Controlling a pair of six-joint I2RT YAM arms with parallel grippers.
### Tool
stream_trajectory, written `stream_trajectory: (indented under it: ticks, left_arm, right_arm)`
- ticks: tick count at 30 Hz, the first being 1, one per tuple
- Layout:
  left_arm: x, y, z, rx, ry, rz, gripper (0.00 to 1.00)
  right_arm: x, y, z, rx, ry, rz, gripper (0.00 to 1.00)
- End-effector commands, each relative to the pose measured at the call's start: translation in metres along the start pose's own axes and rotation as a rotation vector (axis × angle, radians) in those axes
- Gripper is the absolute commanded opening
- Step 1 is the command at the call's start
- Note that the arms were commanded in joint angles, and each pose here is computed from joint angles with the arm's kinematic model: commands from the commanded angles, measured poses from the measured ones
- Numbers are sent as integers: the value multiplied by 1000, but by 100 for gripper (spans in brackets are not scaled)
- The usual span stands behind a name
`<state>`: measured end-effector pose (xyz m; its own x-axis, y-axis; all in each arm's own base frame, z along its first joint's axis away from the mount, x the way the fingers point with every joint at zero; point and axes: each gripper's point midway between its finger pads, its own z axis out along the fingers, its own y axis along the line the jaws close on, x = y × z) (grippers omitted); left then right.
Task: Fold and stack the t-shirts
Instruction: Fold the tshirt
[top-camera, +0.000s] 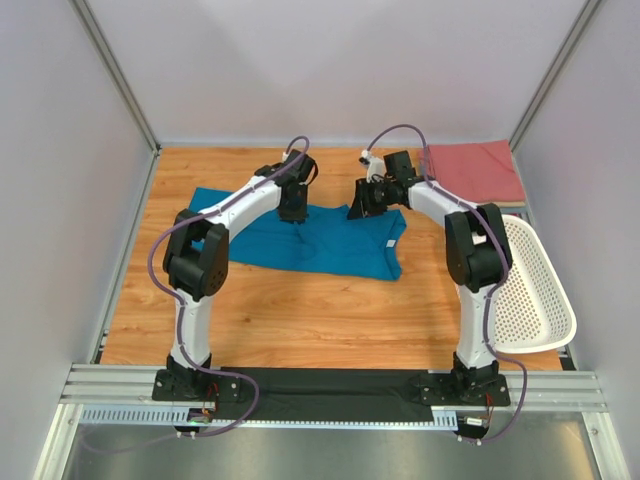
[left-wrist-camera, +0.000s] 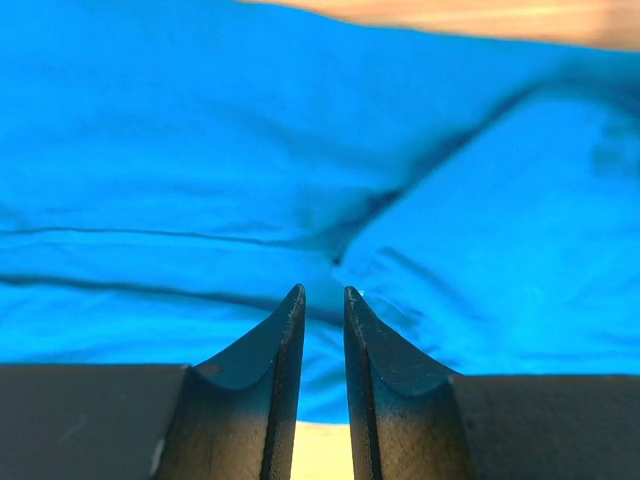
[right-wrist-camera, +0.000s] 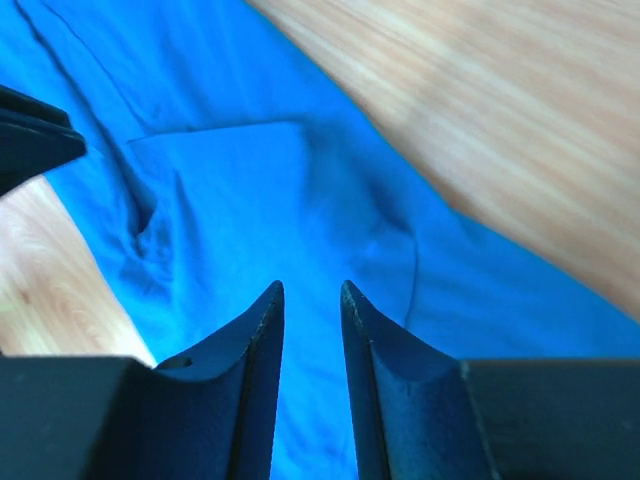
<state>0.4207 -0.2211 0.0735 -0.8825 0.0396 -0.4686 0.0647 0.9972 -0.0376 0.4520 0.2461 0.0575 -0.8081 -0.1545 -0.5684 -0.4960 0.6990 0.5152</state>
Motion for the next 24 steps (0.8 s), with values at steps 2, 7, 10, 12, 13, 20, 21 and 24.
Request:
stream_trajectory:
  ticks: [2, 7, 10, 12, 13, 20, 21, 24]
  left_arm:
    - [-8, -23, -27, 140, -35, -23, 29]
    - [3, -28, -23, 174, 3, -25, 29]
    - [16, -27, -13, 197, 41, -45, 29]
    - [18, -23, -6, 197, 49, -66, 29]
    - [24, -18, 2, 179, 70, -70, 29]
    - [38, 13, 24, 119, 125, -121, 29]
    - [38, 12, 22, 125, 126, -123, 29]
    - [34, 8, 9, 157, 111, -119, 29]
  right_arm:
    - [-18, 21, -36, 51, -82, 51, 31]
    - [16, 27, -44, 93, -46, 247, 25]
    - [44, 29, -39, 134, -14, 283, 24]
    - [63, 25, -38, 189, 17, 296, 23]
    - [71, 28, -36, 199, 33, 303, 22]
    - [114, -6, -44, 390, 89, 310, 19]
    - [113, -4, -46, 386, 91, 306, 20]
    - [109, 4, -58, 393, 82, 304, 21]
